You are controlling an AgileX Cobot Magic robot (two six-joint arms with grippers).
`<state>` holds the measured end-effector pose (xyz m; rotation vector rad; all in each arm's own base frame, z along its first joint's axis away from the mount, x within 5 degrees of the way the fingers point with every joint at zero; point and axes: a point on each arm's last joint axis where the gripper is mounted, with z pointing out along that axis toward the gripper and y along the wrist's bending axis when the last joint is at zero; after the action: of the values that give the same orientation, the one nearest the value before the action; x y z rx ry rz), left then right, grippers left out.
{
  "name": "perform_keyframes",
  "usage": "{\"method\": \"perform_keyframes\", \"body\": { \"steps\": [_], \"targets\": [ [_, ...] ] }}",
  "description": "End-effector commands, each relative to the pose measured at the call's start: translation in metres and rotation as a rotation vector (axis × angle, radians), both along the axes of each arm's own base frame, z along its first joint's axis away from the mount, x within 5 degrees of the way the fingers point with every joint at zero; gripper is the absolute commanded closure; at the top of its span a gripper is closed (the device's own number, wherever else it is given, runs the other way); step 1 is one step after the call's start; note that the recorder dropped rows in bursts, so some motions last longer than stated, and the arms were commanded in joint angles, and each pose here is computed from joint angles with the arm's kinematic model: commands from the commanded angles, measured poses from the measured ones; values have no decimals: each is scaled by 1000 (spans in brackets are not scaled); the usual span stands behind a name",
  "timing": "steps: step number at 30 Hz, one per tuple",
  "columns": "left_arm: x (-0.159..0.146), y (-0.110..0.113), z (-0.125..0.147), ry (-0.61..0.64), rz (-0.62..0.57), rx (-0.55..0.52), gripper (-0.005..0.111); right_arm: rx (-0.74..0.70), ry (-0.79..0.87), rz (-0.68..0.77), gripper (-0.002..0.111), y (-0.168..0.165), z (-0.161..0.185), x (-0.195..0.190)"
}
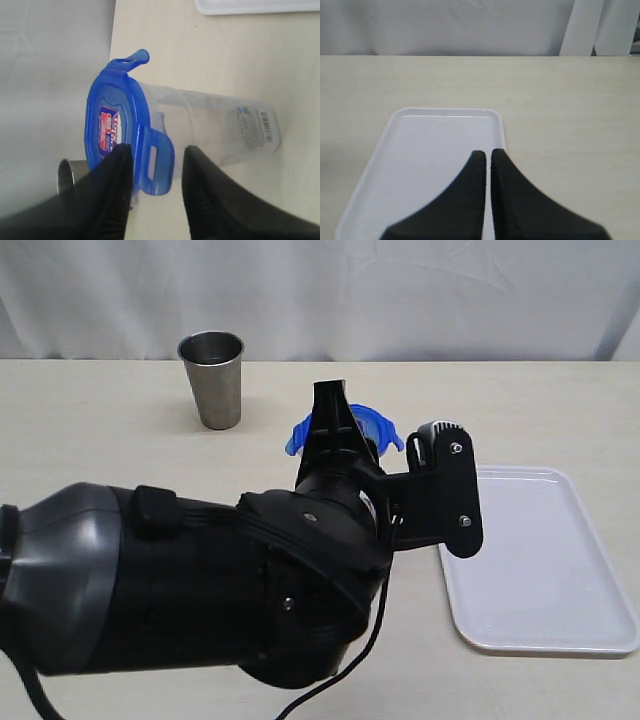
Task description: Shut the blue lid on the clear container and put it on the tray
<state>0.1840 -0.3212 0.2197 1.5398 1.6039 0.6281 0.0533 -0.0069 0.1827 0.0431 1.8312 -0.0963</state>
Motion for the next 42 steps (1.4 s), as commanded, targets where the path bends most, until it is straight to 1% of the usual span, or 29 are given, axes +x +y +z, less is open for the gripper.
{"method": "perform_keyframes", "body": {
  "steps": [1, 8, 15, 21, 23, 28, 32, 34, 36, 39, 42],
  "targets": [
    [-3, 1, 3, 11, 28, -14, 66, -2, -3, 3, 104, 0, 0, 0],
    [-5, 3, 3, 57, 60, -38, 66, -2, -3, 3, 104, 0, 0, 0],
    [-11, 12, 35, 60, 43, -150, 66, -2, -3, 3, 104, 0, 0, 0],
    [-20, 24, 56, 136, 54, -213, 66, -2, -3, 3, 104, 0, 0, 0],
    [-23, 29, 65, 151, 56, -252, 66, -2, -3, 3, 104, 0, 0, 0],
    [-28, 41, 93, 142, 30, -355, 67, -2, -3, 3, 104, 0, 0, 0],
    [-25, 54, 114, 208, 12, -514, 67, -2, -3, 3, 104, 0, 0, 0],
    [-22, 60, 121, 265, 5, -600, 71, -2, -3, 3, 104, 0, 0, 0],
    [-16, 66, 125, 328, -5, -661, 79, -2, -3, 3, 104, 0, 0, 0],
    [-8, 73, 124, 414, -23, -689, 90, -2, -3, 3, 104, 0, 0, 0],
    [-2, 79, 121, 489, -42, -704, 96, -2, -3, 3, 104, 0, 0, 0]
  ]
}}
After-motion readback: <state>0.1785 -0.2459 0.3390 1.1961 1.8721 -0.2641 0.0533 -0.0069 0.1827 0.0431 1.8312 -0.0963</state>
